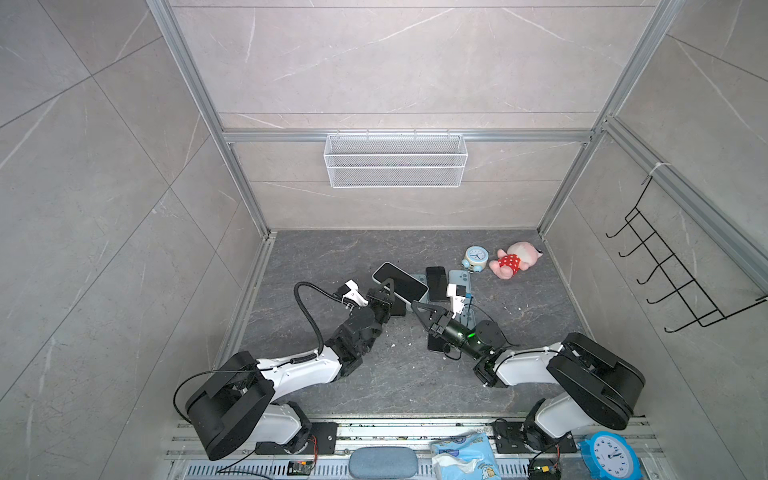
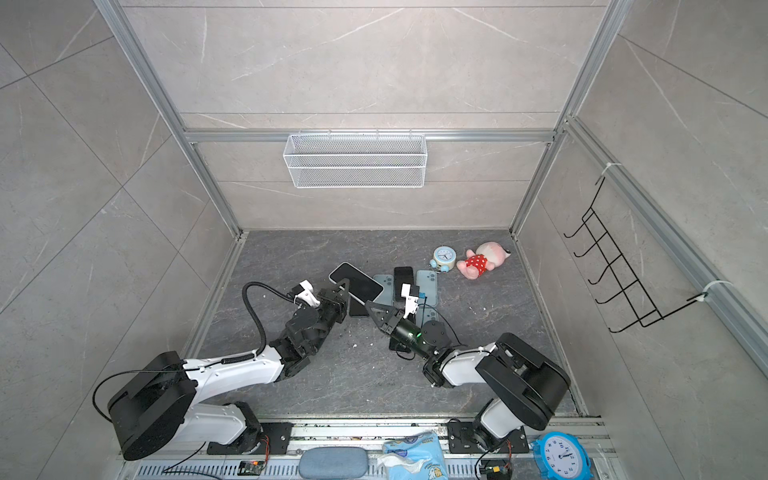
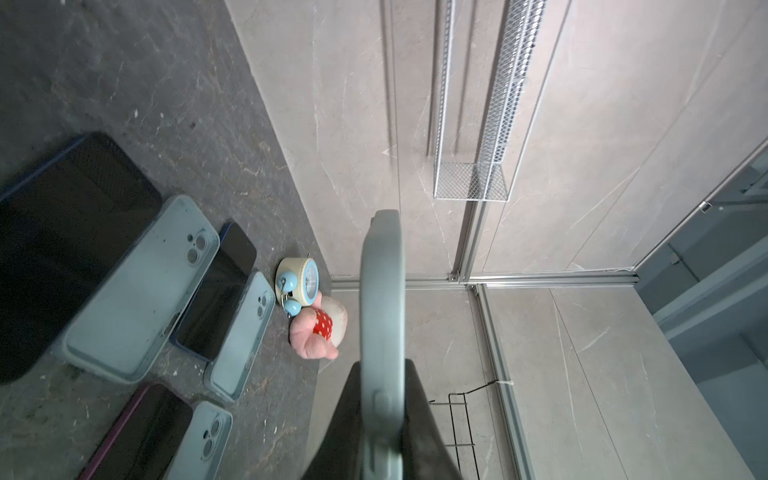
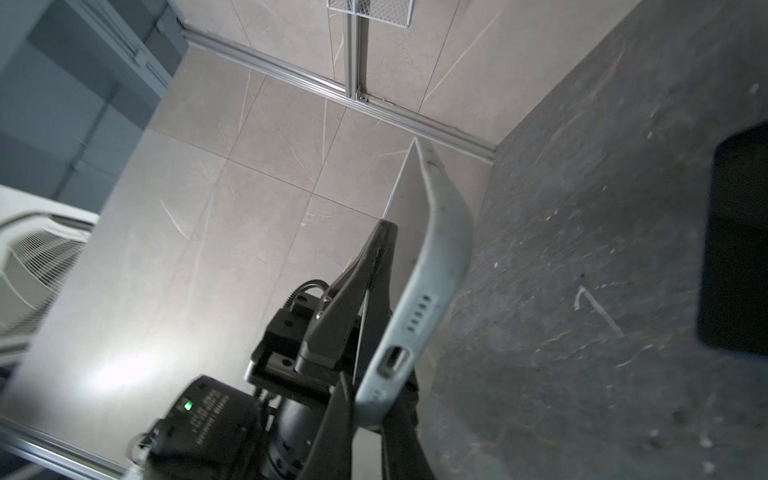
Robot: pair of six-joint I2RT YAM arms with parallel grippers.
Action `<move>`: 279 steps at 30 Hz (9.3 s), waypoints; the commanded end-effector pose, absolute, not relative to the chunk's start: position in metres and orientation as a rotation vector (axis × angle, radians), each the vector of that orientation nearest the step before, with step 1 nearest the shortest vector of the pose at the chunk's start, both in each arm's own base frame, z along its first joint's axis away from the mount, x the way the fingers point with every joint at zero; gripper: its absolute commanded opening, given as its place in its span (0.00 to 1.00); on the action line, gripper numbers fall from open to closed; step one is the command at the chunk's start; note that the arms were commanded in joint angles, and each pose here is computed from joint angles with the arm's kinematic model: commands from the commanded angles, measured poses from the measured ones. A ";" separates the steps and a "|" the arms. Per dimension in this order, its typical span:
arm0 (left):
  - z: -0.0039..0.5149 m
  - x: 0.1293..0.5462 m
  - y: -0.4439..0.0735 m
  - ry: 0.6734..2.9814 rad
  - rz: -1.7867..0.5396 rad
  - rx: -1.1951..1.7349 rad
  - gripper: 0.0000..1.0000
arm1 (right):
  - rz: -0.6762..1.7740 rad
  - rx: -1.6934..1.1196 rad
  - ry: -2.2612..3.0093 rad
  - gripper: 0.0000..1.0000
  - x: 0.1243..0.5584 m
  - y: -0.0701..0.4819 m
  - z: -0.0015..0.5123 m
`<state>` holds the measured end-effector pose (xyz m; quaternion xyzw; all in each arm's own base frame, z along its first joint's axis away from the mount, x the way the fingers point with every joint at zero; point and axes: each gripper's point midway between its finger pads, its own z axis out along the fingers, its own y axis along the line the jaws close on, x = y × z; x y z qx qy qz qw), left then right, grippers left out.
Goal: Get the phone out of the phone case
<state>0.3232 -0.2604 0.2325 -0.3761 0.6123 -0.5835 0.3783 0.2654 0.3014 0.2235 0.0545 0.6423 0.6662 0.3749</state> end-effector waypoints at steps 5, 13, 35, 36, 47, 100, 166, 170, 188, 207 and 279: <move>0.296 0.323 -0.276 1.512 -1.780 -1.028 0.00 | 1.048 -0.381 1.837 0.00 0.258 0.292 0.176; 0.307 0.327 -0.285 1.481 -1.837 -1.003 0.00 | 0.951 -0.422 1.860 0.00 0.271 0.286 0.177; 0.315 0.326 -0.281 1.384 -1.897 -0.718 0.00 | 1.513 0.080 1.743 0.75 0.274 0.222 0.288; 0.317 0.325 -0.281 1.373 -1.905 -0.708 0.00 | 1.567 0.092 1.707 0.73 0.277 0.223 0.296; 0.326 0.320 -0.281 1.338 -1.918 -0.656 0.00 | 1.725 0.146 1.633 0.48 0.293 0.234 0.300; 0.497 0.274 -0.292 0.884 -2.143 -0.240 0.00 | 1.965 0.530 1.487 0.00 0.350 0.241 0.262; 0.501 0.283 -0.283 0.838 -2.079 -0.300 0.00 | 2.264 0.633 1.093 0.00 0.356 0.198 0.387; 0.500 0.284 -0.283 0.838 -2.066 -0.310 0.00 | 2.230 0.573 1.121 0.07 0.347 0.198 0.387; 0.446 0.322 -0.294 1.128 -1.921 -0.581 0.00 | 1.783 0.042 1.420 0.55 0.261 0.229 0.367; 0.438 0.325 -0.311 1.157 -1.962 -0.580 0.00 | 1.800 -0.008 1.442 0.44 0.271 0.246 0.364; 0.453 0.310 -0.322 1.140 -2.104 -0.617 0.00 | 1.640 0.110 1.595 0.37 0.302 0.247 0.293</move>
